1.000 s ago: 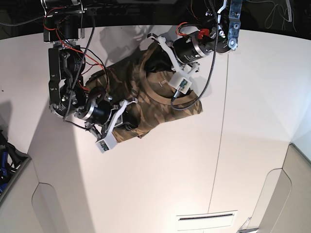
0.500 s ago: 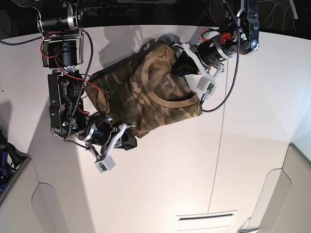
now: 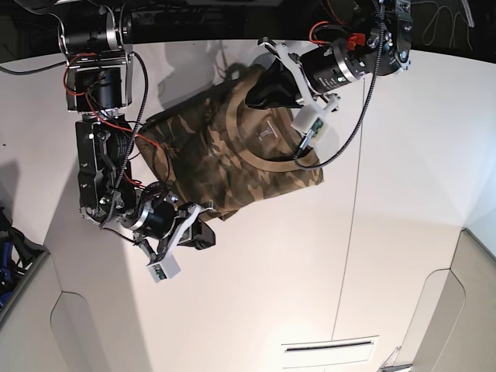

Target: Fold the T-shirt properly

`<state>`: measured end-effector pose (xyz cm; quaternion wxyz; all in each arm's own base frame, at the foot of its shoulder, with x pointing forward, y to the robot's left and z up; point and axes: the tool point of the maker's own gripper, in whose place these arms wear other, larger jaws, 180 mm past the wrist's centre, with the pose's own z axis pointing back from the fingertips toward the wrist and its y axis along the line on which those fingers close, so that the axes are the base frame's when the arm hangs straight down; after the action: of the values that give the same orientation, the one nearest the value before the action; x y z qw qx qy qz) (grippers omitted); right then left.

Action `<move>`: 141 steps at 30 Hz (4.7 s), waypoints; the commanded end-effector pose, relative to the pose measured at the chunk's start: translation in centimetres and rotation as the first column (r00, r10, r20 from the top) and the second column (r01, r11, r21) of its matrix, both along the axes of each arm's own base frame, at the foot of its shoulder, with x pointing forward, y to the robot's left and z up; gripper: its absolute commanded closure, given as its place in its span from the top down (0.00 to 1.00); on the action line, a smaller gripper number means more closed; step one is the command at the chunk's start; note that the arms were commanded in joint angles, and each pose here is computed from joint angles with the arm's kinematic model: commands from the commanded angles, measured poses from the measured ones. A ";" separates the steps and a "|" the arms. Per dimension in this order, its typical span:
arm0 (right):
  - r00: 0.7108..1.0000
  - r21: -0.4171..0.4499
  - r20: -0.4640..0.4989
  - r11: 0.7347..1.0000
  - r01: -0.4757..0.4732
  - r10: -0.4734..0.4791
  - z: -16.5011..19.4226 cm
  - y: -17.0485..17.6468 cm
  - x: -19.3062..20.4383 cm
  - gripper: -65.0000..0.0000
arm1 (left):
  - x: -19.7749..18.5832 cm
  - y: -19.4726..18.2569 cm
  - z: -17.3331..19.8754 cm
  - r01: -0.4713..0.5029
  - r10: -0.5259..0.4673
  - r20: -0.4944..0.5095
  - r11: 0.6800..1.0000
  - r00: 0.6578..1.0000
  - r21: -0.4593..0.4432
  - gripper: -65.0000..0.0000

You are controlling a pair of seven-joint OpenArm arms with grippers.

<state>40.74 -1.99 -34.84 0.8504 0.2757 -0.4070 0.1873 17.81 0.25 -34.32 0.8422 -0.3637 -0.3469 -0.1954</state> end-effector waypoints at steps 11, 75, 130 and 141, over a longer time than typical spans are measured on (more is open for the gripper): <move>0.995 0.021 -0.096 1.000 0.013 -0.011 -3.0 -0.1 -0.3 0.00 | -0.5 -2.4 -0.8 0.045 -0.044 0.025 0.999 0.999 -0.021 0.07; 0.899 0.293 -0.408 0.955 -0.040 0.162 -6.5 3.2 -19.1 0.00 | 15.2 8.7 -4.6 -0.263 0.251 0.081 0.940 0.965 0.218 0.07; 0.650 0.066 -0.709 0.943 -0.326 0.275 -6.4 -10.3 -37.2 0.00 | -18.1 22.2 -2.2 -0.178 0.393 -0.351 0.841 0.850 0.511 0.07; 0.472 0.132 -0.837 0.940 -0.314 0.276 -6.3 -10.5 -46.3 0.00 | -25.5 23.0 -3.9 -0.080 0.383 -0.568 0.871 0.728 0.485 0.07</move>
<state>-5.43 -12.44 -41.47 0.9020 0.3755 0.1137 0.1802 -7.28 23.37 -38.57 0.9860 -0.1632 -0.0294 -0.0143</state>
